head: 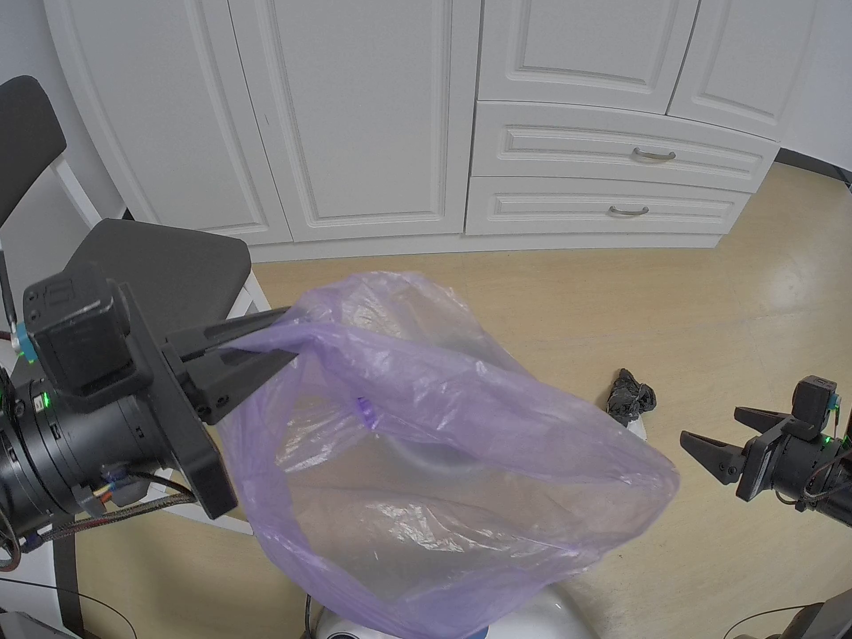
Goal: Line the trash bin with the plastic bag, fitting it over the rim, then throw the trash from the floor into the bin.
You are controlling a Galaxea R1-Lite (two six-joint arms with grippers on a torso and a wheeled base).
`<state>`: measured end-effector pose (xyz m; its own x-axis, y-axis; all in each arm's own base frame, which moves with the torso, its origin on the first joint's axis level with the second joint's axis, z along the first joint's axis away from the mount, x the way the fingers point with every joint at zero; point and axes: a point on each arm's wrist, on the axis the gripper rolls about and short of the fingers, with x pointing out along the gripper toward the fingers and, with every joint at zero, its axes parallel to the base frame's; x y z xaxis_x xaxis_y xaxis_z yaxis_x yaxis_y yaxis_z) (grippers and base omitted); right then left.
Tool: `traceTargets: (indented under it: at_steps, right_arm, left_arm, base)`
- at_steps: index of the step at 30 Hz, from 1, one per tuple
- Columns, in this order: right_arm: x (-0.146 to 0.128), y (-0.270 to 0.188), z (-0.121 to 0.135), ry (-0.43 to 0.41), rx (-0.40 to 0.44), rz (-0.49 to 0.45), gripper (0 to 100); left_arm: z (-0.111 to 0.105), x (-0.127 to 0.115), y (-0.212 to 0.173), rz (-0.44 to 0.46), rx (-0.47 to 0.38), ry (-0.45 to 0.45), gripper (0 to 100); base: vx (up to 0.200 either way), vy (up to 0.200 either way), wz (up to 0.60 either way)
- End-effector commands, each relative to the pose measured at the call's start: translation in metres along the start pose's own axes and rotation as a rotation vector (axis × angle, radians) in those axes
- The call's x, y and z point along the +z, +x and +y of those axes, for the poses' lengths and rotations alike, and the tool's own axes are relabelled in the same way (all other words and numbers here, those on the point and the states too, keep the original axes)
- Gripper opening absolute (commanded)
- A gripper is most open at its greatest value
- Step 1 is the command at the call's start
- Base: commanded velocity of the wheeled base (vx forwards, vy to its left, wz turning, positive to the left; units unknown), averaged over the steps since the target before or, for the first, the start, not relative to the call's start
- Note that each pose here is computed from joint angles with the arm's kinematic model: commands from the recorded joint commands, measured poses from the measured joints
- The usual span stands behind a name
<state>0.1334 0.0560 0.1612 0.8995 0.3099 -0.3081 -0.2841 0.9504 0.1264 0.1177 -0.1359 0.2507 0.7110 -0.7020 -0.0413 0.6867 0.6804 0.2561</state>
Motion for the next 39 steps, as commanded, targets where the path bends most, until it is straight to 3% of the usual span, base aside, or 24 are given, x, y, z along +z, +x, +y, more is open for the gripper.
traceTargets:
  at_steps: [1,9,23,31,39]
  right_arm:
    - [0.0,0.004,0.002,0.03,0.012,0.012,100]
    - [0.002,0.001,0.003,0.043,0.02,-0.002,100]
    - [0.016,-0.013,0.002,0.081,0.045,-0.089,100]
    - [0.011,-0.015,0.003,0.07,0.063,-0.067,100]
    - [-0.009,-0.01,0.014,0.018,0.169,0.037,100]
  left_arm:
    - [-0.004,0.01,-0.001,-0.037,-0.025,0.001,0]
    - [-0.006,0.013,-0.005,-0.053,-0.046,0.0,0]
    - [0.003,0.006,0.029,0.027,0.023,-0.003,0]
    - [0.017,0.003,0.05,0.059,0.086,-0.006,0]
    - [0.025,0.029,0.069,-0.012,0.12,-0.042,0]
  base:
    - [0.0,0.0,0.0]
    - [0.0,0.0,0.0]
    - [0.0,0.0,0.0]
    - [0.0,0.0,0.0]
    - [0.0,0.0,0.0]
